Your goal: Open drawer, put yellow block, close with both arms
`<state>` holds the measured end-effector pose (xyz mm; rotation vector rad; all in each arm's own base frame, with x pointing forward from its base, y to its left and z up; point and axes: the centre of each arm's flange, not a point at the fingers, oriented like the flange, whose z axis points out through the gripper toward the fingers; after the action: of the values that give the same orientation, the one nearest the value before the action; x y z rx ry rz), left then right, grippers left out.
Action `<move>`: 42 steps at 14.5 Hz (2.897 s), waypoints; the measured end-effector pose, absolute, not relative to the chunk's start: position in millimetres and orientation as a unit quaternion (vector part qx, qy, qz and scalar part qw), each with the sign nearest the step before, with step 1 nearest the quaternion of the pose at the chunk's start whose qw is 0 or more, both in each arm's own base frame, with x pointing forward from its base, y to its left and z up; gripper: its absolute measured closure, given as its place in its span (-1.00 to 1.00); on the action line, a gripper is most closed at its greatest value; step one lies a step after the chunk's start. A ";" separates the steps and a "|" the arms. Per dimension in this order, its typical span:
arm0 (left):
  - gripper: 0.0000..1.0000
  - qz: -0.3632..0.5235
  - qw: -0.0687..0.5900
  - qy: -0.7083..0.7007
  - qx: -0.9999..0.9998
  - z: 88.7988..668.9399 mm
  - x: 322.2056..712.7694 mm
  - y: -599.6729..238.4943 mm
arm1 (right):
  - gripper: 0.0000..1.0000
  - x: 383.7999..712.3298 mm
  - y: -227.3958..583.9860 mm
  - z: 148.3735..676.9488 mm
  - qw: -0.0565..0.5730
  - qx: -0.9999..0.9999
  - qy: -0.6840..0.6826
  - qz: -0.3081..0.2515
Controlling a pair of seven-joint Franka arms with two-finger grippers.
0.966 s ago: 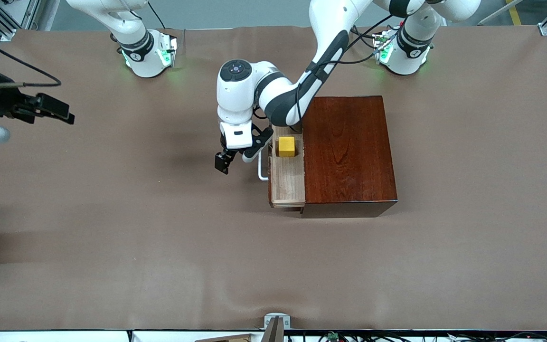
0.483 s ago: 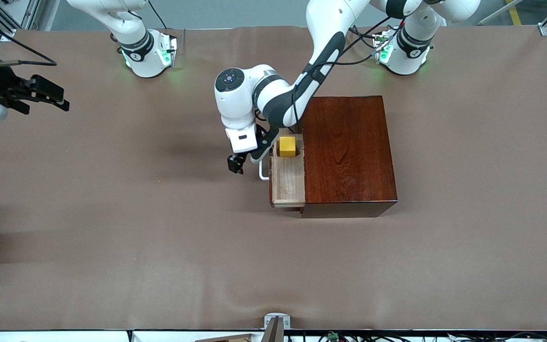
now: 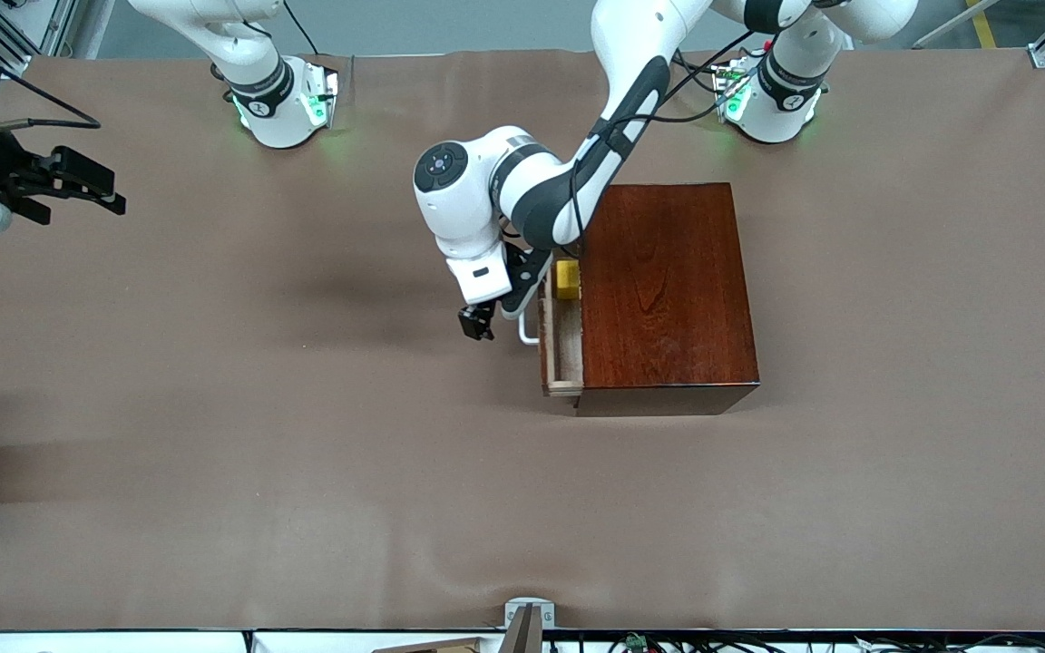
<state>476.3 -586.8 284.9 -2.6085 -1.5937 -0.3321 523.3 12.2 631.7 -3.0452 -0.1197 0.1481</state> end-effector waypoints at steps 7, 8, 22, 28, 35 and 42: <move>-1.00 -0.114 0.083 -0.530 -0.836 279.9 484.0 -565.8 | -1.00 523.5 12.7 631.7 0.037 -0.997 -0.042 0.048; -1.00 -0.115 0.090 -0.532 -0.834 279.2 485.1 -562.8 | -1.00 523.5 13.6 631.7 0.036 -0.997 -0.043 0.048; -1.00 -0.121 0.068 -0.532 -0.835 283.3 488.0 -566.9 | -1.00 524.0 16.2 632.1 0.033 -0.997 -0.047 0.045; -1.00 -0.129 -0.008 -0.525 -0.841 337.5 487.1 -585.2 | -1.00 524.1 19.8 632.3 0.032 -0.997 -0.051 0.044; -1.00 -0.123 -0.024 -0.512 -0.850 482.4 510.6 -520.4 | -1.00 524.6 19.7 633.2 0.031 -0.997 -0.051 0.042; -1.00 -0.100 -0.001 -0.452 -0.887 553.0 523.2 -427.6 | -1.00 524.6 18.6 633.3 0.030 -0.997 -0.050 0.042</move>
<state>523.2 -427.6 553.0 -2.7865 -1.4201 -0.3128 524.6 18.6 633.3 -3.0750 -0.1555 0.1284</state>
